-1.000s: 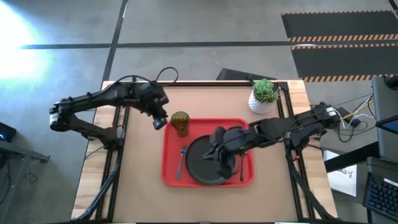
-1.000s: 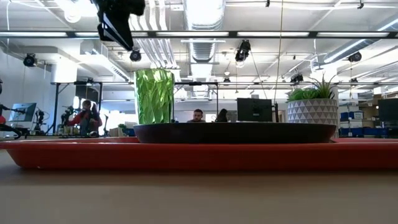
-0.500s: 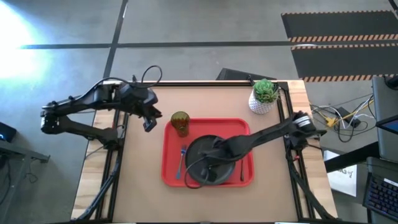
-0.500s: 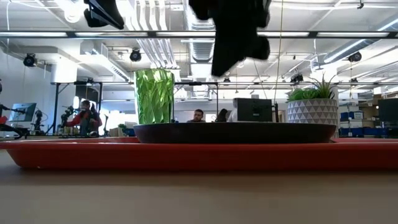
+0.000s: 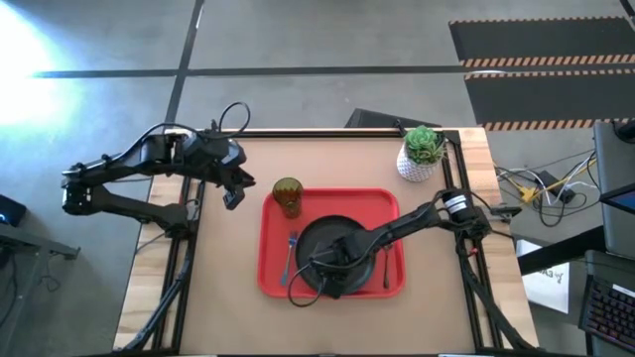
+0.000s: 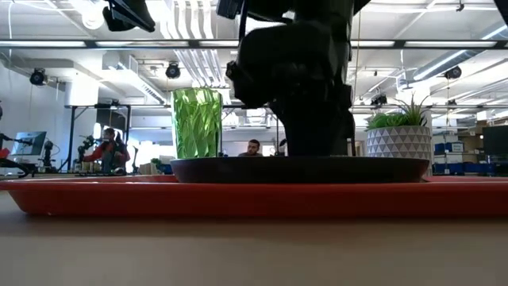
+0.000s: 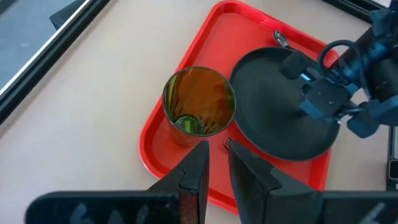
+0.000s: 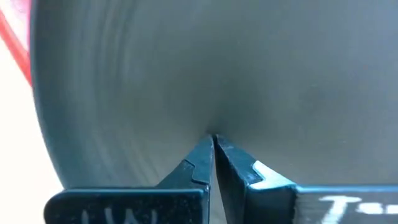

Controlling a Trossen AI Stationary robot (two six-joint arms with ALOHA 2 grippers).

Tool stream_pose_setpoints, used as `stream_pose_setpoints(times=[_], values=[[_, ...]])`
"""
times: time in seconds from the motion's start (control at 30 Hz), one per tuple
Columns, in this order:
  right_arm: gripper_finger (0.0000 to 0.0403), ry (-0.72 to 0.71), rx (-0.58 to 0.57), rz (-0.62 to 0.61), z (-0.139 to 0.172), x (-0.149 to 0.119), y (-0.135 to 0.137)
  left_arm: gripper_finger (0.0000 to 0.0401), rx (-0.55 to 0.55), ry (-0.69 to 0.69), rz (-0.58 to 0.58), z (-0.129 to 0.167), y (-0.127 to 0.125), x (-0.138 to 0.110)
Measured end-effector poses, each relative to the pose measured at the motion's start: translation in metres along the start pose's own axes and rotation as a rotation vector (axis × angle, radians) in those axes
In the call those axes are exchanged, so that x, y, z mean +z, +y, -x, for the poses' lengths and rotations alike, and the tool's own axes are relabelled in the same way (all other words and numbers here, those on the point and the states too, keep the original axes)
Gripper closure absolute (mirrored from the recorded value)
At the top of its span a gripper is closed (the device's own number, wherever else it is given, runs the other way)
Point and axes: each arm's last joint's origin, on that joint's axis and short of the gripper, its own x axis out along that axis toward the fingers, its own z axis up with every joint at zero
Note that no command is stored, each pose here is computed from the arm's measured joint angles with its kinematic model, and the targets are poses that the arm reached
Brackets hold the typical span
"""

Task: Pick and place plate/cup/fork/spoon on tray
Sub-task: Adjust the set up tray

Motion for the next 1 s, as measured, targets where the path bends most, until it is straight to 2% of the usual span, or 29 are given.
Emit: stream_pose_setpoints(times=[0.23,0.63,0.87,1.0], values=[[0.0394,0.016,0.001,0.017,0.013,-0.008,0.005,0.0359,0.005,0.016,0.000,-0.005,0.000,0.002],[0.0394,0.022,-0.064,0.027,0.037,-0.019,0.002,0.0359,0.024,0.052,-0.003,-0.018,-0.001,0.005],[0.0394,0.136,-0.168,0.015,0.039,-0.030,-0.008,0.0359,0.039,0.034,-0.004,-0.014,-0.001,0.005],[0.0394,0.152,-0.185,0.008,0.039,-0.031,-0.010,0.0359,0.036,0.025,-0.004,-0.012,0.000,0.004]])
